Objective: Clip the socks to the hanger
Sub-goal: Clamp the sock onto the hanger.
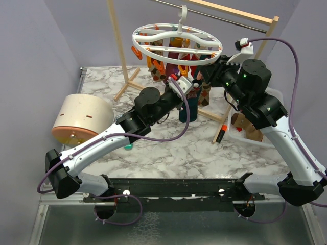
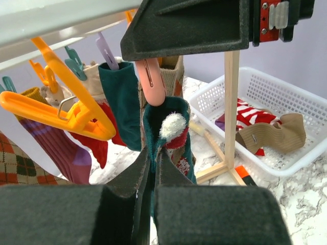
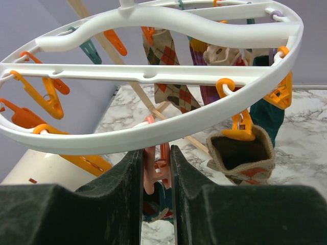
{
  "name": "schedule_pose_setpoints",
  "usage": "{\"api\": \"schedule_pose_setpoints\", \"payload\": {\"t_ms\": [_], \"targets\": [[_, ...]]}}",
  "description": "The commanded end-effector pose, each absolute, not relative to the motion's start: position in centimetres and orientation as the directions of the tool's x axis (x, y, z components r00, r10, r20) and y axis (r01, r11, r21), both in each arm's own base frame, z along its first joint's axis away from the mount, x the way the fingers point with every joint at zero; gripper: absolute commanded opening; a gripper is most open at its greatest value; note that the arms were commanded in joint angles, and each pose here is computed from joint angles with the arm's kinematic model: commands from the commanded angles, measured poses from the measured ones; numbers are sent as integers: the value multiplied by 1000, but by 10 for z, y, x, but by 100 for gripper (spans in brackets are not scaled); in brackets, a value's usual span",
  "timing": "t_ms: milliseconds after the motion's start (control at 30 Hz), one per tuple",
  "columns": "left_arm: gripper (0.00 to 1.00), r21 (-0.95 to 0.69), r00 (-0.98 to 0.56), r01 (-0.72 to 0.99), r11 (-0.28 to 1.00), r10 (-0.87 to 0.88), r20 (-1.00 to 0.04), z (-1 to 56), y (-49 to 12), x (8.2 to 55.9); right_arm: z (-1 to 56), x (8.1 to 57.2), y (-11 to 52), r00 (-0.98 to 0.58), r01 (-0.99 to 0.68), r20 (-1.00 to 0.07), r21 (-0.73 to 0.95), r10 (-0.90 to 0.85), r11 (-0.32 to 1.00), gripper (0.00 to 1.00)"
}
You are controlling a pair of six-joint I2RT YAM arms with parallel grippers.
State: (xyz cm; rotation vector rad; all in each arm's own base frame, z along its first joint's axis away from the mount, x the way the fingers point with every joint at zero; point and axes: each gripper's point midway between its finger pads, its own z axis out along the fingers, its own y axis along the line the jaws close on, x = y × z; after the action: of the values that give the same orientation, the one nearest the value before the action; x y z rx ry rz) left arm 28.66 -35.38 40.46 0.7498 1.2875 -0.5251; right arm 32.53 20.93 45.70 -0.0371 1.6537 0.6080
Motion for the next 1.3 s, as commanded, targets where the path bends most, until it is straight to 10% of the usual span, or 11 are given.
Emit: {"api": "schedule_pose_setpoints", "payload": {"t_ms": [0, 1267], "targets": [[0, 205, 228, 712, 672, 56, -972, 415, -352, 289, 461, 320, 212, -187, -392, -932, 360, 310, 847, 0], [0, 228, 245, 679, 697, 78, -966, 431, -349, 296, 435, 331, 214, -210, -371, -948, 304, 240, 877, 0]]}}
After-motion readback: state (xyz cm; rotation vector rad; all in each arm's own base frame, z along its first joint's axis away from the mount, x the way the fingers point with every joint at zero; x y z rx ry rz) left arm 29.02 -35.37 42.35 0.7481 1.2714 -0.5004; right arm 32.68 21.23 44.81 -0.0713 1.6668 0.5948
